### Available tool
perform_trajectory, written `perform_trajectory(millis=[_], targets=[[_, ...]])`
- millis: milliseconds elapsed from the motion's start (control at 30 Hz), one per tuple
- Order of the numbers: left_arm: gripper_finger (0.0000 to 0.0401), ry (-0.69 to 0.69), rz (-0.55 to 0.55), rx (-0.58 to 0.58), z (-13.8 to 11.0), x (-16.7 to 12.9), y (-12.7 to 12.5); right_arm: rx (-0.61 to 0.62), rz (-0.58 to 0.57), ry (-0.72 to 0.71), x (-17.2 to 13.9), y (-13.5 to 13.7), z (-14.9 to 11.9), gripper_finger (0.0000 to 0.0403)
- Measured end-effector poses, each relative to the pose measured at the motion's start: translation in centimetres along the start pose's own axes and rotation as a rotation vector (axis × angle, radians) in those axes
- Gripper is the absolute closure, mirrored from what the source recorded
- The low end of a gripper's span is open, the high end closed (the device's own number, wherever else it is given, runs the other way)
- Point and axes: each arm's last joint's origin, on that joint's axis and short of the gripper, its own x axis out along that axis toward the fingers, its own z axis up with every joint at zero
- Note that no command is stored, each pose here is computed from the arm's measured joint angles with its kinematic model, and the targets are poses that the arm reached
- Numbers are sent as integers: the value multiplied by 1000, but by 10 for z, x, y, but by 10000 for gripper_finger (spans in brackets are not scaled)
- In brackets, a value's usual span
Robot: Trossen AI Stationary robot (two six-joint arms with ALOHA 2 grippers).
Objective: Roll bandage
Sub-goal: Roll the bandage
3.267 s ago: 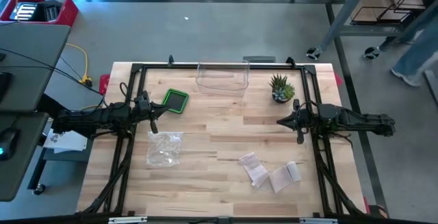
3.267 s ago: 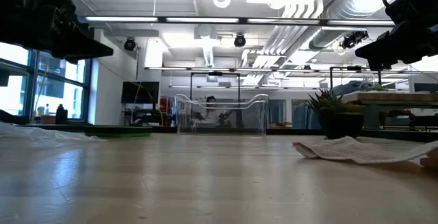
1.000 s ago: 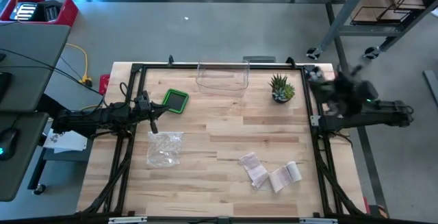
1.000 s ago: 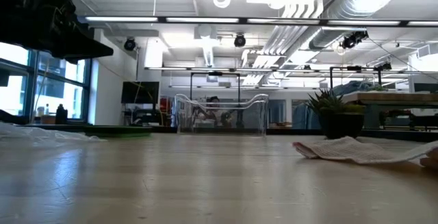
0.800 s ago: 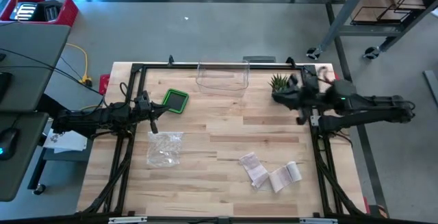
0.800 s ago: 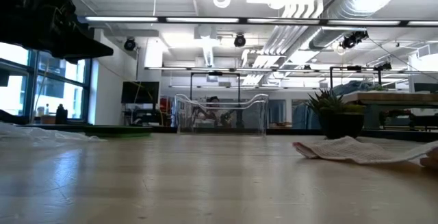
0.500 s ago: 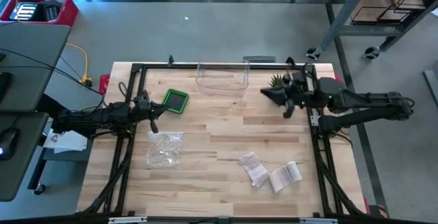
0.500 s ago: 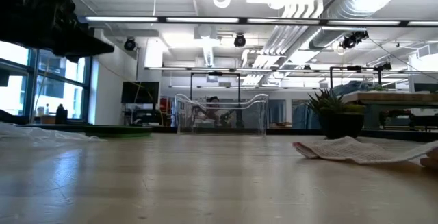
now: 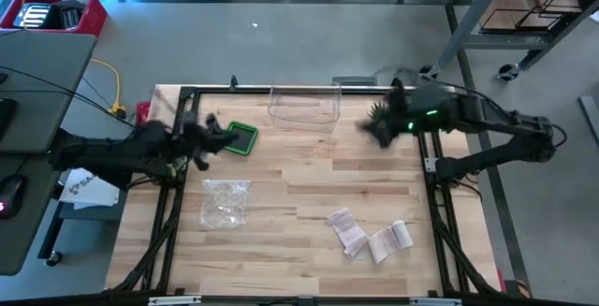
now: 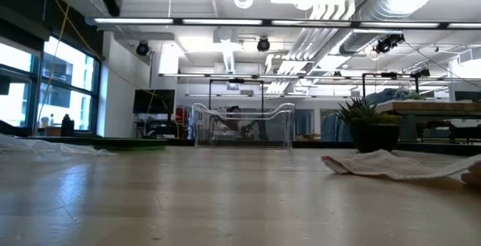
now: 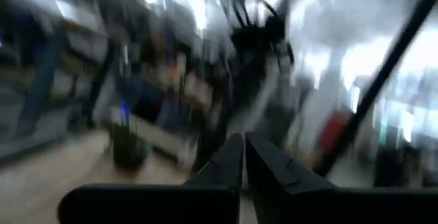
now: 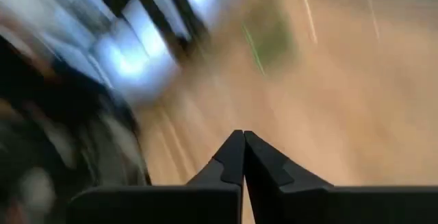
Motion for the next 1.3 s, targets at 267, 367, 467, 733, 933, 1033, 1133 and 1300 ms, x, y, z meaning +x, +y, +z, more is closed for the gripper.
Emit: perform_trajectory(millis=[267,367,467,733,933,1033,1133,1300], targets=[[323,320,57,-10,3,82,-4,138,-301,653,17,-12,-80,403],[308,456,-49,-111,-23,108,0,204,-319,707,24,-19,-116,403],[302,538,-69,-145,-44,124,2,279,-395,790,29,-32,-154,403],[302,645,52,-248,-87,140,5,353,-525,834,44,-58,-224,403],[314,720,-126,-257,-128,172,-24,358,-445,766,50,-60,-242,403],[325,736,-188,-142,-140,200,-40,341,-442,774,48,-60,-245,403],[336,721,-170,36,-153,232,-45,354,-441,776,46,-59,-247,403],[357,843,-144,186,-196,271,-38,370,-420,777,47,-57,-247,403]])
